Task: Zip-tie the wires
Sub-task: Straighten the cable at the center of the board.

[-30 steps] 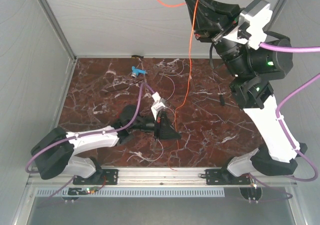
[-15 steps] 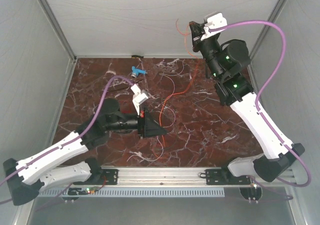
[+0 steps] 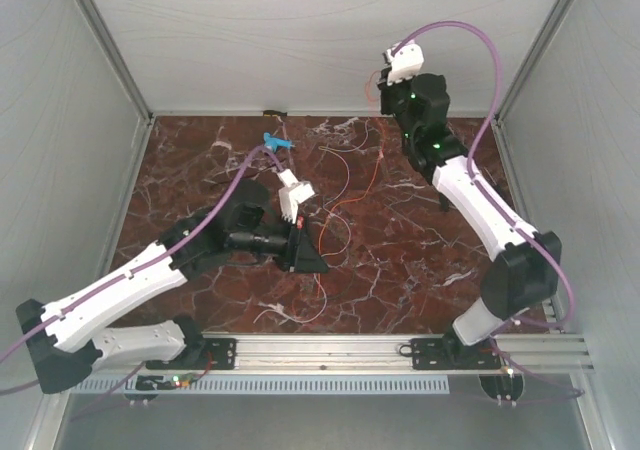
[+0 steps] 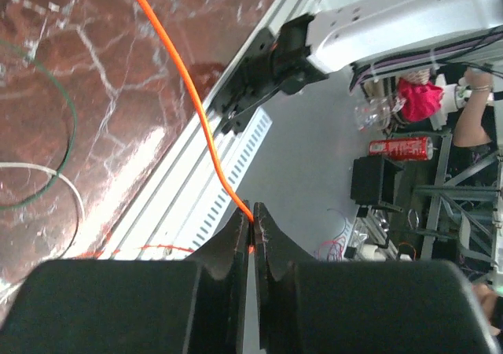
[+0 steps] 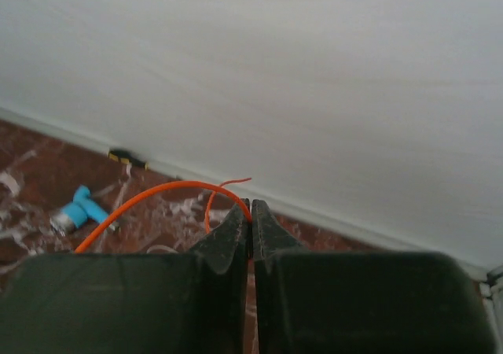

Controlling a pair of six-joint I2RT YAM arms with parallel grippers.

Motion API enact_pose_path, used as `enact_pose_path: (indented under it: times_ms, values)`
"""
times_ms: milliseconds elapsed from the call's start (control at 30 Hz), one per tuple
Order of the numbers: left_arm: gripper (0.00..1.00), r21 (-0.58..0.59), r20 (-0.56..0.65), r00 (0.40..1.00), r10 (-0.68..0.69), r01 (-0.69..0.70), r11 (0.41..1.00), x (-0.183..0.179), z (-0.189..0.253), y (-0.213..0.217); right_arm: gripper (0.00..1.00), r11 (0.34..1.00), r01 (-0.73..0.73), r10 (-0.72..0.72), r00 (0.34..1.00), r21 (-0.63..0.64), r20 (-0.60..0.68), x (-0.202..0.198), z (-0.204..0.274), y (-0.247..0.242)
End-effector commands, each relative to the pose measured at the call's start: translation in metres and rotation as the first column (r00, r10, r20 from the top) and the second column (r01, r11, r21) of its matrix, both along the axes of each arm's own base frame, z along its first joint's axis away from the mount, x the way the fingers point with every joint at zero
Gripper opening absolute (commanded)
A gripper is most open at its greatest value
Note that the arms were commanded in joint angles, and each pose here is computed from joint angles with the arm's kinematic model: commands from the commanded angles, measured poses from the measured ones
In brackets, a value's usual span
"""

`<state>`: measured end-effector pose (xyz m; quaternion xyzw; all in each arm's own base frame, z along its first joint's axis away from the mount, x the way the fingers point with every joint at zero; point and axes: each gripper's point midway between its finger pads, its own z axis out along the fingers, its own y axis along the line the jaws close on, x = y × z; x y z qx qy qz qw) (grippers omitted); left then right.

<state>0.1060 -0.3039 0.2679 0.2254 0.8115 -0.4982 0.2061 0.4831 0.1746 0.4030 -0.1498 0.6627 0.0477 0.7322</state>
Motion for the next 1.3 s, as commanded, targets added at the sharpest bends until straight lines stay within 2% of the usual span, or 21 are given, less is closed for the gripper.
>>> enact_pose_path:
  times_ms: [0, 200, 467, 767, 1067, 1267]
  values:
    - [0.00, 0.067, -0.088, 0.996, -0.009, 0.015, 0.998, -0.009, -0.010, 0.004, 0.00, 0.999, -0.005, 0.002, 0.996, -0.034, -0.087, 0.020, -0.051, 0.009]
    - [0.00, 0.197, -0.108, 0.993, 0.046, -0.024, 0.980, 0.002, -0.057, 0.007, 0.00, 0.995, 0.027, -0.043, 0.984, -0.091, -0.173, 0.055, -0.119, 0.007]
    - [0.00, 0.350, -0.144, 0.978, 0.149, -0.090, 0.933, 0.030, -0.124, 0.003, 0.00, 0.984, 0.053, -0.092, 0.969, -0.170, -0.230, 0.091, -0.183, 0.008]
    - [0.00, 0.373, -0.254, 0.956, 0.144, -0.041, 0.927, 0.042, -0.167, 0.004, 0.00, 0.983, 0.043, -0.089, 0.962, -0.180, -0.257, 0.120, -0.224, 0.011]
    - [0.00, 0.366, -0.378, 0.922, 0.087, 0.062, 0.928, 0.023, -0.201, 0.000, 0.00, 0.980, 0.045, -0.104, 0.947, -0.196, -0.303, 0.130, -0.266, 0.012]
    - [0.04, 0.373, -0.435, 0.897, 0.073, 0.106, 0.922, 0.008, -0.219, 0.006, 0.00, 0.976, 0.062, -0.128, 0.939, -0.208, -0.320, 0.131, -0.279, 0.008]
